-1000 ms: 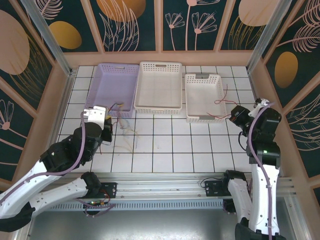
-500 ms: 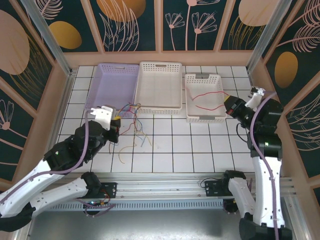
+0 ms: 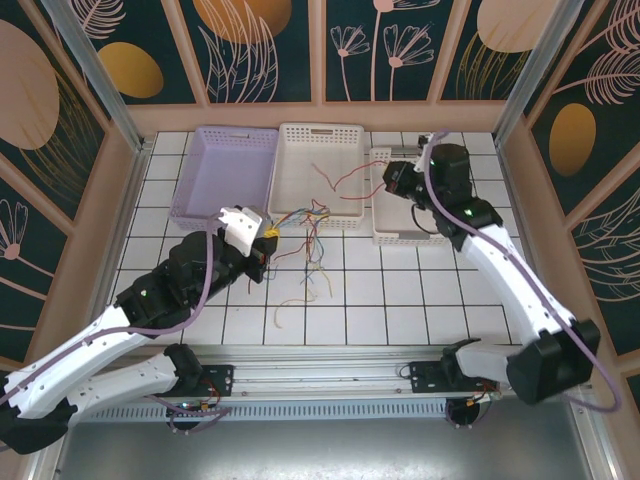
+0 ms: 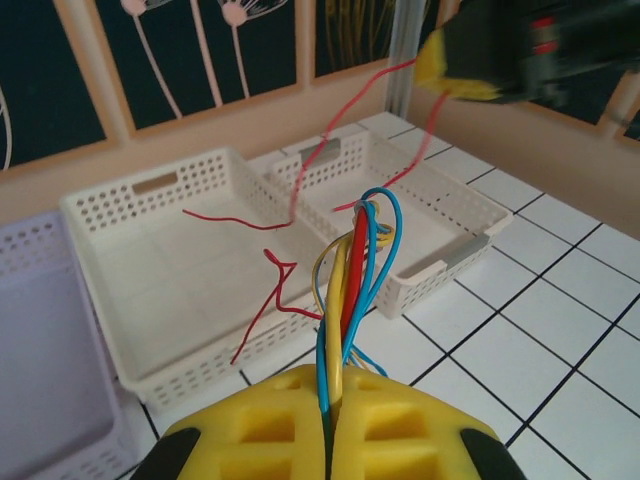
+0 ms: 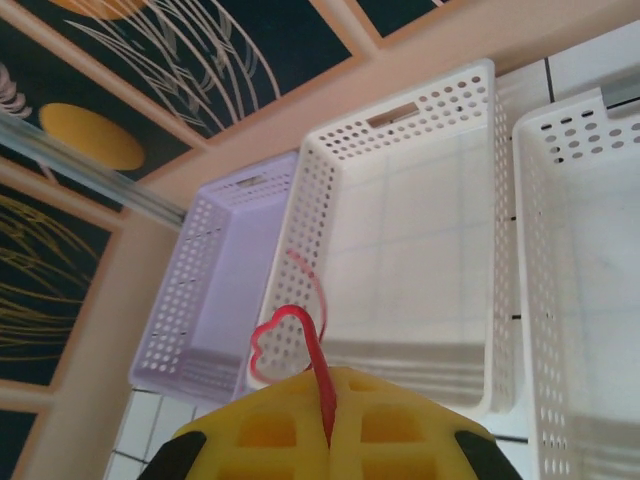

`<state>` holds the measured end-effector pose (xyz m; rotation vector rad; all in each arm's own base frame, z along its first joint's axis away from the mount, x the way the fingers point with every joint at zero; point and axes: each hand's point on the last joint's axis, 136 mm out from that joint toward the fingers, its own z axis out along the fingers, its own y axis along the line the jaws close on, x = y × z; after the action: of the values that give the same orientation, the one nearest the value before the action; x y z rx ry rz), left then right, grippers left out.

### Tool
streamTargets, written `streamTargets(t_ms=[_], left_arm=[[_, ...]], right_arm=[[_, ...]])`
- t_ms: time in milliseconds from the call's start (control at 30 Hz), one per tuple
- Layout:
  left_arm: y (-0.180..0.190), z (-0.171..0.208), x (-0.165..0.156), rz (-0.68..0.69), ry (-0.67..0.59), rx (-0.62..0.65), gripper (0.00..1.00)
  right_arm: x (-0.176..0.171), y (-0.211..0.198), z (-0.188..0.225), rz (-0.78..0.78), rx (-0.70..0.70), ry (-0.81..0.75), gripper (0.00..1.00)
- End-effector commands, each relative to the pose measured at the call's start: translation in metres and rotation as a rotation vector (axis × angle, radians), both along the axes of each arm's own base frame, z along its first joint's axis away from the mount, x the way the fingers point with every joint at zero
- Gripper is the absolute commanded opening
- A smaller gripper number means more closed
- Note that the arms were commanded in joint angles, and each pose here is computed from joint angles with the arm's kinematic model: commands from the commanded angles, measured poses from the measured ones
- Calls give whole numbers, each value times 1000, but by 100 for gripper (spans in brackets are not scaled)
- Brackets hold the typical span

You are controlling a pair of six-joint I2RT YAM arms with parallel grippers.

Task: Untangle the cables
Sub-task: Place the cable in the container.

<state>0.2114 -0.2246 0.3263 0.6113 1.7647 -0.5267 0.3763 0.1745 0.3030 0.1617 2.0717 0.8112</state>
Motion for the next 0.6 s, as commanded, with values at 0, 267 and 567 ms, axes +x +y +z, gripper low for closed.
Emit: streamTargets(t_ms=[0,267,567], left_arm=[[-7,8,2,-38,-101,8,0],[-7,0,17,24,-165,37,0],[-11,-2,23,32,-182,41,0]], right_arm=[[37,12,17,-8,-15,-81,0],[98,48,-70,43,-72,101,0],[114,86,-93,142,-141,132,1]])
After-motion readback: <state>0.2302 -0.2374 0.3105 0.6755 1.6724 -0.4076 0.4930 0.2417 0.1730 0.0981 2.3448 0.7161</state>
